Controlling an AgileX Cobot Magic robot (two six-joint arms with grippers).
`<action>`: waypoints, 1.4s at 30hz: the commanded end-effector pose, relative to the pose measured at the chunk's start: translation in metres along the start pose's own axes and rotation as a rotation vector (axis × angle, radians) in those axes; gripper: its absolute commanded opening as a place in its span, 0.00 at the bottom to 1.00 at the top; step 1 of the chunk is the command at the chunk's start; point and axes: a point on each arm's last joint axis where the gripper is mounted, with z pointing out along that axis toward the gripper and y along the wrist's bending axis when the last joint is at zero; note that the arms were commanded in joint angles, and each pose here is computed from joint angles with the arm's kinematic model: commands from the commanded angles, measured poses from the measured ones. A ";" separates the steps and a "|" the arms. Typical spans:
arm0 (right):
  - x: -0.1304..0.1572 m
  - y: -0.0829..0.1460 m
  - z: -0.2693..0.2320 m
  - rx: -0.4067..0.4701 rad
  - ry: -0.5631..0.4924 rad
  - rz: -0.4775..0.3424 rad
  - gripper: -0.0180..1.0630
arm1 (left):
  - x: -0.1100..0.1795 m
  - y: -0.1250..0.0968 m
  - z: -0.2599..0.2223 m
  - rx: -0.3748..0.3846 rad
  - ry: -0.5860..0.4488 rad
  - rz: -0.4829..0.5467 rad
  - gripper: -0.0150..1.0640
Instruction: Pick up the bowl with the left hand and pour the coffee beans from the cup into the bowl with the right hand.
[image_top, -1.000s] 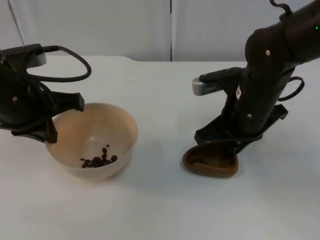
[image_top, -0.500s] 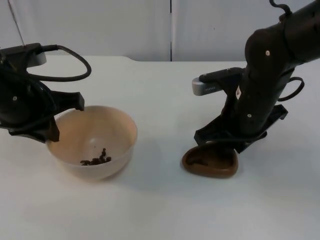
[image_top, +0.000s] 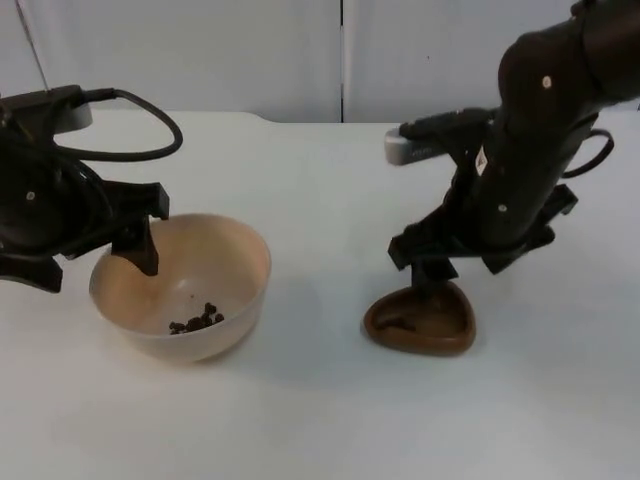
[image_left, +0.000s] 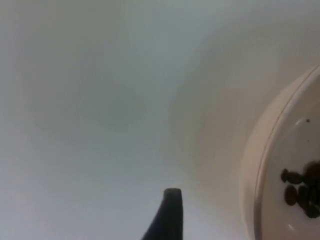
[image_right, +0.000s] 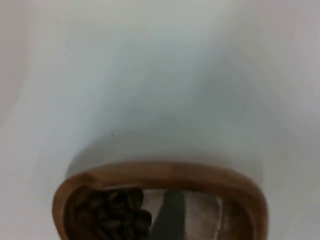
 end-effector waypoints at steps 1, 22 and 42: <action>-0.002 -0.002 -0.011 0.005 -0.017 -0.005 0.73 | -0.005 -0.002 -0.010 0.016 -0.043 -0.012 0.74; -0.007 -0.013 -0.228 -0.015 -0.476 0.003 0.73 | 0.001 -0.017 -0.194 0.153 -0.566 0.093 0.74; 0.041 -0.022 -0.289 -0.013 -0.573 0.010 0.73 | 0.048 -0.011 -0.251 0.168 -0.653 0.209 0.74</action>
